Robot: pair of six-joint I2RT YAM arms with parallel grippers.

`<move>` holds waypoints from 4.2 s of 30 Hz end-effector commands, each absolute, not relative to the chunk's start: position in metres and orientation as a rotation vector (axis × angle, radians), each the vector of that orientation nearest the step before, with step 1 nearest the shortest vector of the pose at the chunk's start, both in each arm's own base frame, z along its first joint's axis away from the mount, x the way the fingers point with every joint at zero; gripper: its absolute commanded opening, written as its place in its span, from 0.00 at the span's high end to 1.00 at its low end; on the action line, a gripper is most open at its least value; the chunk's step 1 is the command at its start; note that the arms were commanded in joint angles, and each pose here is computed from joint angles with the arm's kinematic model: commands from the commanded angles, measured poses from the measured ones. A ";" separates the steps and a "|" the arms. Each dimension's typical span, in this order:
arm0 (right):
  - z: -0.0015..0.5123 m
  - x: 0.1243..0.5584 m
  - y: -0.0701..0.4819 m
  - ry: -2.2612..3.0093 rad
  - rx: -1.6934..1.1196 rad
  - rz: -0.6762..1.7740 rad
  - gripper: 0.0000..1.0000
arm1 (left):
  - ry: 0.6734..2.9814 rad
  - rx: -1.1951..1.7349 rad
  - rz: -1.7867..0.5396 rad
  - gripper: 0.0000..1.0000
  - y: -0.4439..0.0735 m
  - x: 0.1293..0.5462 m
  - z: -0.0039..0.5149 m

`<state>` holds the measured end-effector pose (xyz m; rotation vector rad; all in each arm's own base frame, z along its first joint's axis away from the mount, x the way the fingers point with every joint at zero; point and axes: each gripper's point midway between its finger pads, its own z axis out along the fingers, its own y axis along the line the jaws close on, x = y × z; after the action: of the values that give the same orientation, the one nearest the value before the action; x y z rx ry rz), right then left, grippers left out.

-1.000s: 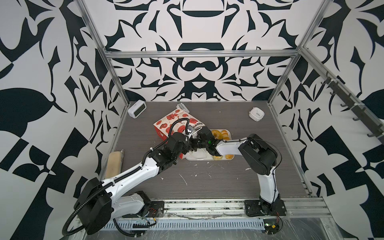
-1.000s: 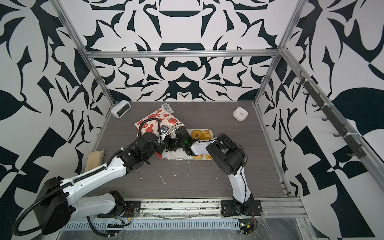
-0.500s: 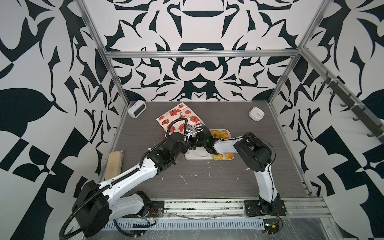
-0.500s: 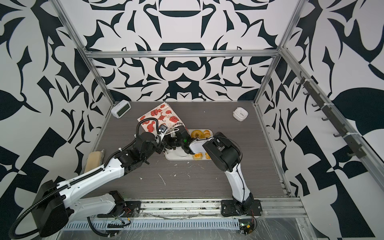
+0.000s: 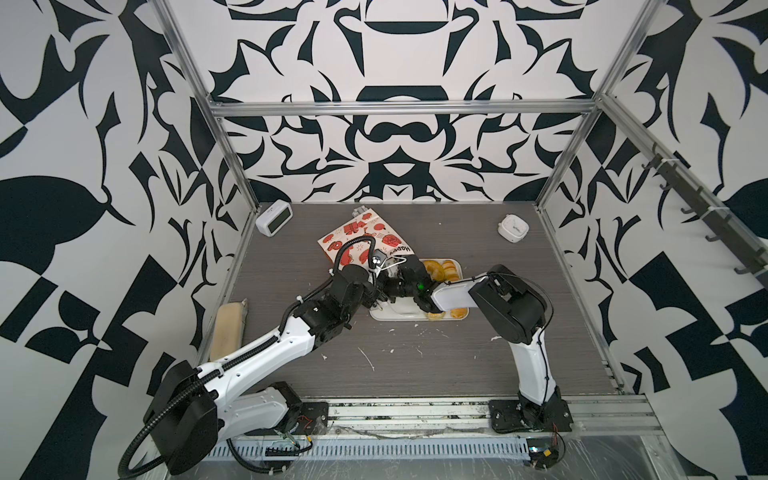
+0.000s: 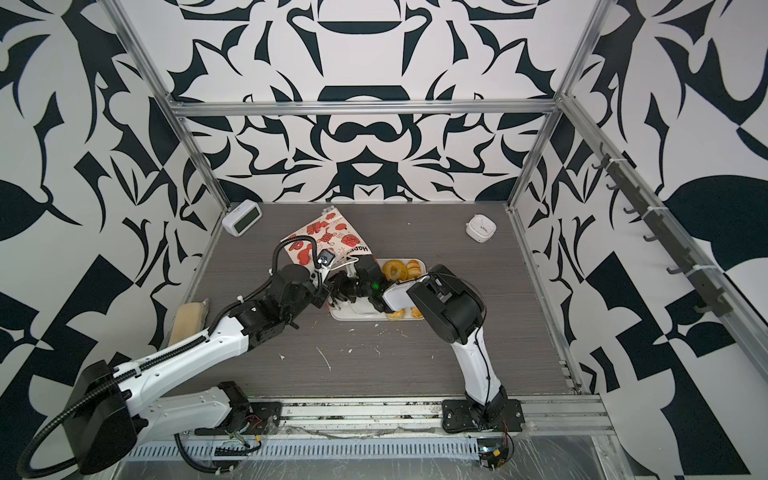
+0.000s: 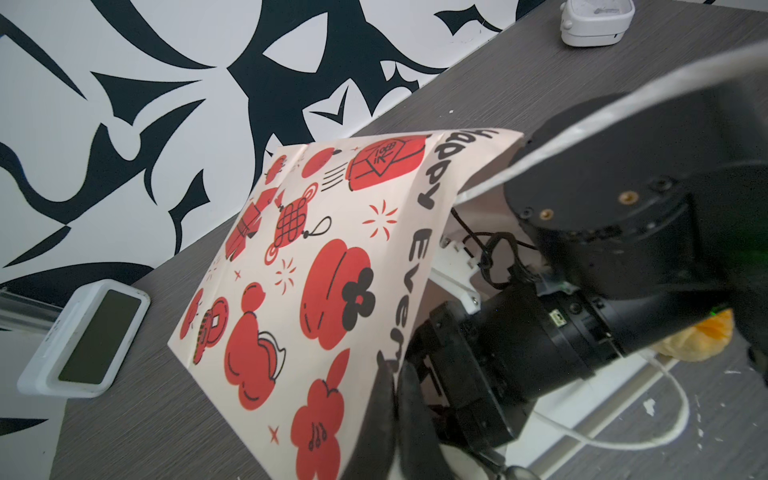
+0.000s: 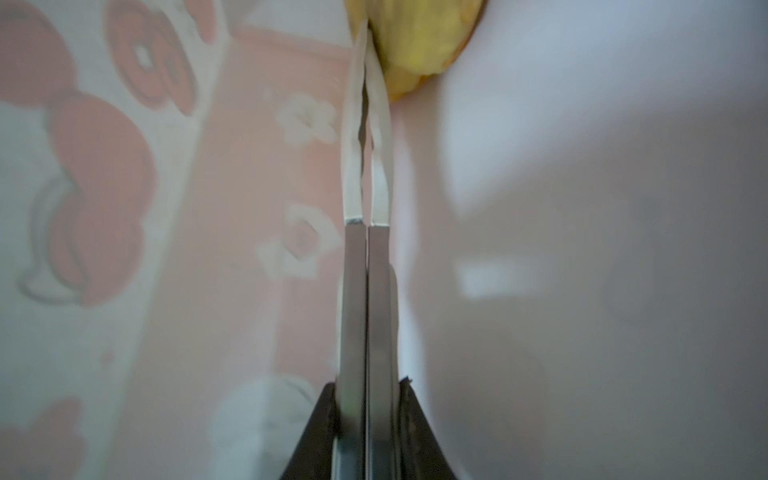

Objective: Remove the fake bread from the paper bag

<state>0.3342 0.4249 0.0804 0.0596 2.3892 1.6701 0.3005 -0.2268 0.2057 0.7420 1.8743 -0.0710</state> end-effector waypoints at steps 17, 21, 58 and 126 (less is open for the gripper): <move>0.139 0.315 0.393 2.209 0.063 1.737 1.00 | 1.881 0.753 -0.047 1.00 -0.225 0.300 0.199; 0.135 0.315 0.392 2.224 0.072 1.737 0.98 | 1.880 0.757 -0.049 1.00 -0.225 0.300 0.200; 0.119 0.345 0.388 2.241 0.120 1.655 0.61 | 1.882 0.790 -0.074 1.00 -0.227 0.294 0.201; 0.130 0.372 0.412 2.179 0.121 1.702 1.00 | 1.902 0.797 -0.082 1.00 -0.225 0.291 0.197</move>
<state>0.3659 0.4099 0.0934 0.1676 2.3244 1.6373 0.2942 -0.2268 0.1911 0.8094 1.9101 -0.0647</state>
